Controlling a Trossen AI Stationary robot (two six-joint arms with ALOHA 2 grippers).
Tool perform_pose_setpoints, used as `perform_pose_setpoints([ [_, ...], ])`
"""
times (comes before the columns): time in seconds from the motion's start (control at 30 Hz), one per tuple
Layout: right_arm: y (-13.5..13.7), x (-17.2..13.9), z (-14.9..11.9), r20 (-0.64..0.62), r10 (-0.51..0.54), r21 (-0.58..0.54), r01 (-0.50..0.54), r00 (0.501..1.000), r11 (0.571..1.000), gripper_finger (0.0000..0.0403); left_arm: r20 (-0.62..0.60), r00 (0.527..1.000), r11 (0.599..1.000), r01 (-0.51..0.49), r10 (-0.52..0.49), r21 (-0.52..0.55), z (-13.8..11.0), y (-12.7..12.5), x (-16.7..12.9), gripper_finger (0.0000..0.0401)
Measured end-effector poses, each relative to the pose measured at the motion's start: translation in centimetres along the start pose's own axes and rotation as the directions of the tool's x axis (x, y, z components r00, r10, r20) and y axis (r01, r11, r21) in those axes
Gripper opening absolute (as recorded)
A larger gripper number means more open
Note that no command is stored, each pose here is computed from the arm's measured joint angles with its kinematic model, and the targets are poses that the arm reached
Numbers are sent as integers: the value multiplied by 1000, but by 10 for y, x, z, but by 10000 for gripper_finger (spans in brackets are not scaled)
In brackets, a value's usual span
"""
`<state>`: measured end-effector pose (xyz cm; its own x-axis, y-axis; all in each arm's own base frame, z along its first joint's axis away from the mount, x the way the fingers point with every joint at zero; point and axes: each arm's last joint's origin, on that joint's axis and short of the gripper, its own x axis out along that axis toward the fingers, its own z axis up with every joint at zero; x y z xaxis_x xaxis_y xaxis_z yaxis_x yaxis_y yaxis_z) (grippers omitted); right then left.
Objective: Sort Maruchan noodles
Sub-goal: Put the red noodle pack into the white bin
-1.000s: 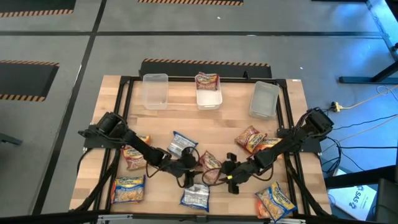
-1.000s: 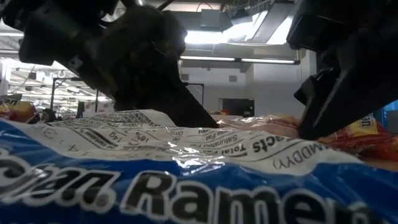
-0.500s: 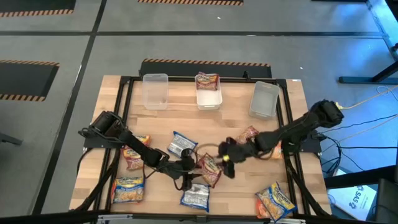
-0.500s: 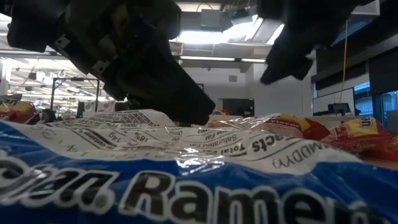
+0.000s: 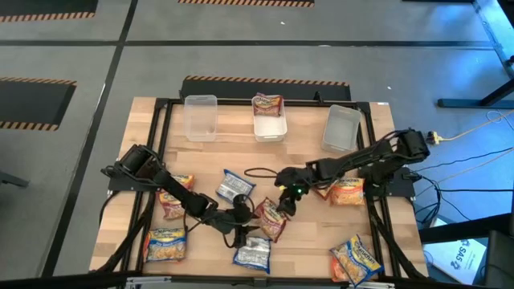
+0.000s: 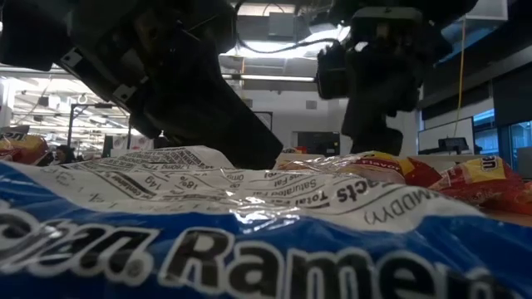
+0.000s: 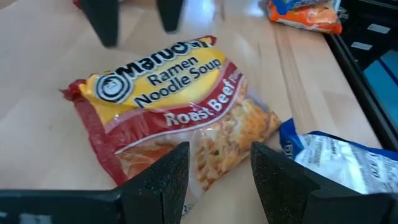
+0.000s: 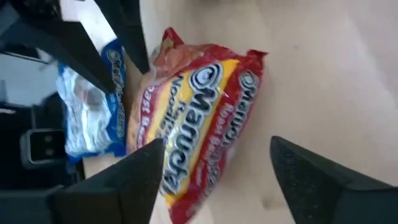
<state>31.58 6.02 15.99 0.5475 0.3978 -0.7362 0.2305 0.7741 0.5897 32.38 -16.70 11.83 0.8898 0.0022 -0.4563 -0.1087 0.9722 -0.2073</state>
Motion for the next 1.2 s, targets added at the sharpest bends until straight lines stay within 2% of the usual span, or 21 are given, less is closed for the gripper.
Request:
perform_pose_setpoints([
  [0.17,-6,14,-2,-38,34,30,-33,999,999,305,-4,1000,1000,-9,9,18,-4,1,3,165],
  [0.43,-7,22,-1,-29,52,48,-51,998,998,299,-43,998,999,-43,44,27,-24,8,16,165],
  [0.8,-3,22,0,13,61,55,-61,998,997,297,-23,998,999,-50,50,4,-22,15,23,165],
  [0.97,1,25,-4,20,39,46,-40,999,998,271,-23,999,999,-49,49,11,-22,15,23,165],
  [1.2,-3,32,-6,10,24,66,-25,1000,998,202,-21,998,998,-52,52,27,-22,16,23,165],
])
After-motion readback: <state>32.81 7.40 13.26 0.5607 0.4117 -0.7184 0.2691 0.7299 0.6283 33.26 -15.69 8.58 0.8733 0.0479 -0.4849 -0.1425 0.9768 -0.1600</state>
